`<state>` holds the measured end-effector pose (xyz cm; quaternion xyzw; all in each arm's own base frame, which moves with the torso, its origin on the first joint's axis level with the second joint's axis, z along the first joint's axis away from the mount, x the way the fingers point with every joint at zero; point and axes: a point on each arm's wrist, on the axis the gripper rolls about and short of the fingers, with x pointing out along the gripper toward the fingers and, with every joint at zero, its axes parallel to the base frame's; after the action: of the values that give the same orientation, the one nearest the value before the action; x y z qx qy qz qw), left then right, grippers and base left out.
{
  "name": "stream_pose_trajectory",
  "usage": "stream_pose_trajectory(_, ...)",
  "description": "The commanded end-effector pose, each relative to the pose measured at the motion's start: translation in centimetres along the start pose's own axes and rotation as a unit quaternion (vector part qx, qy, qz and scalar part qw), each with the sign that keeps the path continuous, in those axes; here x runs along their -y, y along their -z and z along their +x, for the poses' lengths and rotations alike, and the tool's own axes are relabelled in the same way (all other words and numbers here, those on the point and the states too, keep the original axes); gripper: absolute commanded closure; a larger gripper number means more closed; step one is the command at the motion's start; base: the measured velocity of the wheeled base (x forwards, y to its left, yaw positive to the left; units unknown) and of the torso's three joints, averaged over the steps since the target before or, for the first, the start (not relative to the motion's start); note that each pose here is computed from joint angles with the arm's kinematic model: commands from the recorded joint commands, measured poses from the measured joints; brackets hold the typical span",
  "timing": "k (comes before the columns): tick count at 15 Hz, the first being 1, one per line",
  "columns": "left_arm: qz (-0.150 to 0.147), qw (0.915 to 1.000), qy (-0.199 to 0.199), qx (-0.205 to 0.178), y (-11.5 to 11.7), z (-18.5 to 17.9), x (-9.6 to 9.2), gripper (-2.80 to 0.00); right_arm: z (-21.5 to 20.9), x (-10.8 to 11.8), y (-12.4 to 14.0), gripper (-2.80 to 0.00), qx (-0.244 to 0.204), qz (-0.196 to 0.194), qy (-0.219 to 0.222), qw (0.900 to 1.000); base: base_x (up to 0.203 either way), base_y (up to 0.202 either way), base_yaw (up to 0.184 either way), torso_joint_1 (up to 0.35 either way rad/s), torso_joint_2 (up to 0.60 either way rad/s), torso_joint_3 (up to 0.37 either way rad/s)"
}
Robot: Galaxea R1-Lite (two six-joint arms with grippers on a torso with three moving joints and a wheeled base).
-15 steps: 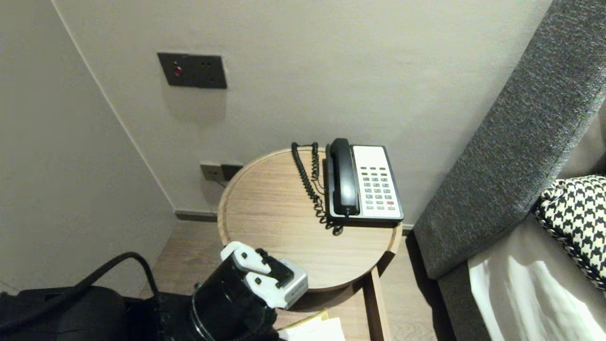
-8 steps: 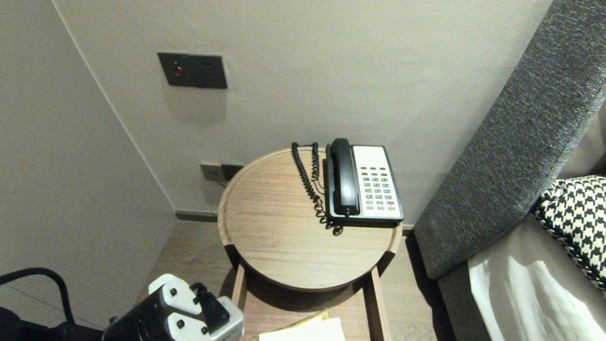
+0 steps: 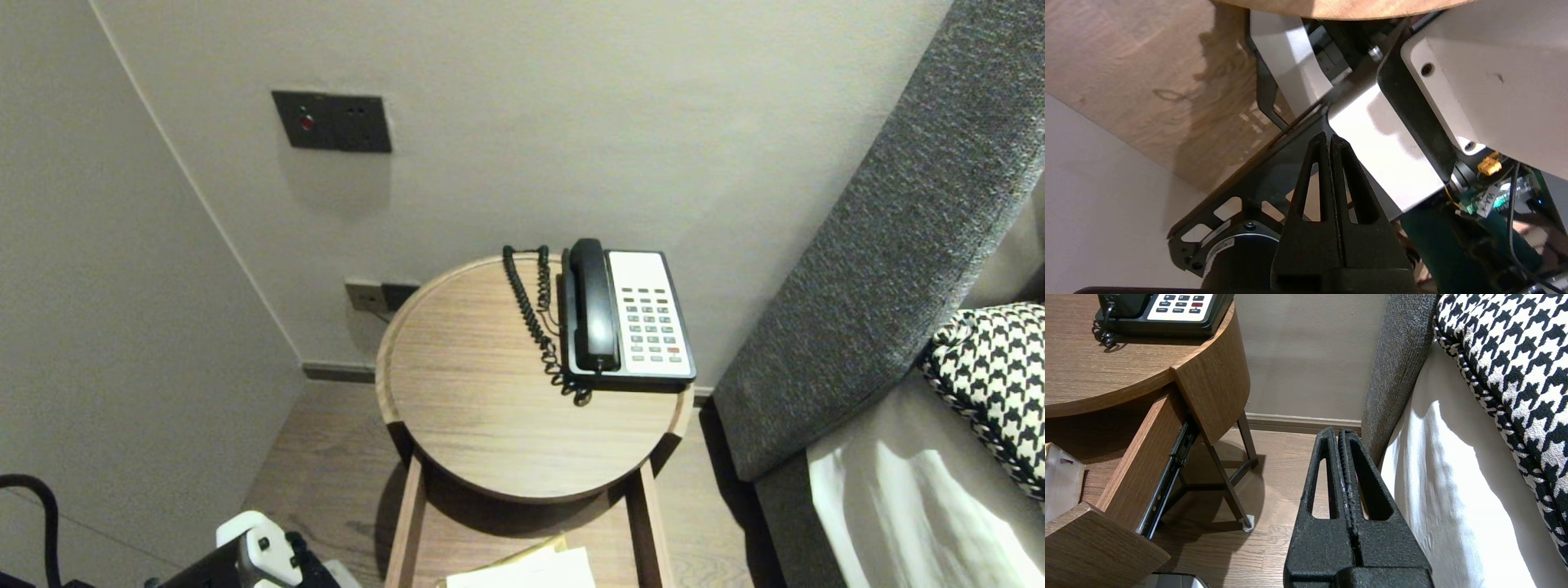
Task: Close the nightstand drawer
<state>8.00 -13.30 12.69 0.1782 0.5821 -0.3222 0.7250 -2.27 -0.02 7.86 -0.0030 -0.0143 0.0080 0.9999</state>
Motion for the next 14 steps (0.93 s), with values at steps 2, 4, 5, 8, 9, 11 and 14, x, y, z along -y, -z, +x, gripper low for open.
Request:
stream_pose_trajectory(2, -0.005, 0.9999, 0.002, -0.009, 0.0, 1.0, 0.0, 0.00, 0.1, 0.0, 0.3, 0.00, -0.006, 0.000, 0.000, 1.000, 0.000, 0.000, 0.000, 0.000, 0.00, 0.000)
stream_pose_trajectory(4, -0.013, 0.9999, 0.002, 0.004, -0.3, 2.1, 0.0, 0.00, 0.1, 0.0, 0.3, 0.00, -0.006, 0.000, 0.000, 1.000, 0.000, 0.000, 0.000, 0.000, 0.00, 0.000)
stream_pose_trajectory(5, -0.018, 0.9998, 0.002, 0.007, -0.5, 2.5, 0.1, 0.00, 0.1, 0.0, 0.3, 0.00, -0.006, 0.000, 0.000, 1.000, 0.000, 0.000, 0.000, 0.000, 0.00, 0.000)
stream_pose_trajectory(8, -0.025, 0.9996, 0.005, 0.009, -1.0, 3.3, 0.4, 0.00, 0.1, 0.0, 0.3, 0.00, -0.006, 0.000, 0.000, 1.000, 0.000, 0.000, 0.000, 0.000, 0.00, 0.000)
stream_pose_trajectory(9, -0.032, 0.9994, 0.005, 0.014, -1.3, 3.5, 0.4, 0.00, 0.1, 0.0, 0.3, 0.00, -0.006, 0.000, 0.000, 1.000, 0.000, 0.000, 0.000, 0.000, 0.00, 0.000)
stream_pose_trajectory(11, -0.047, 0.9987, 0.005, 0.020, -1.6, 3.8, 0.6, 0.00, 0.1, 0.0, 0.3, 0.00, -0.006, 0.000, 0.000, 1.000, 0.000, 0.000, 0.000, 0.000, 0.00, 0.000)
stream_pose_trajectory(14, -0.055, 0.9983, 0.005, 0.019, -1.6, 3.9, 0.7, 0.00, 0.1, 0.0, 0.3, 0.00, -0.007, 0.000, 0.000, 1.000, 0.000, 0.000, 0.000, 0.000, 0.00, 0.000)
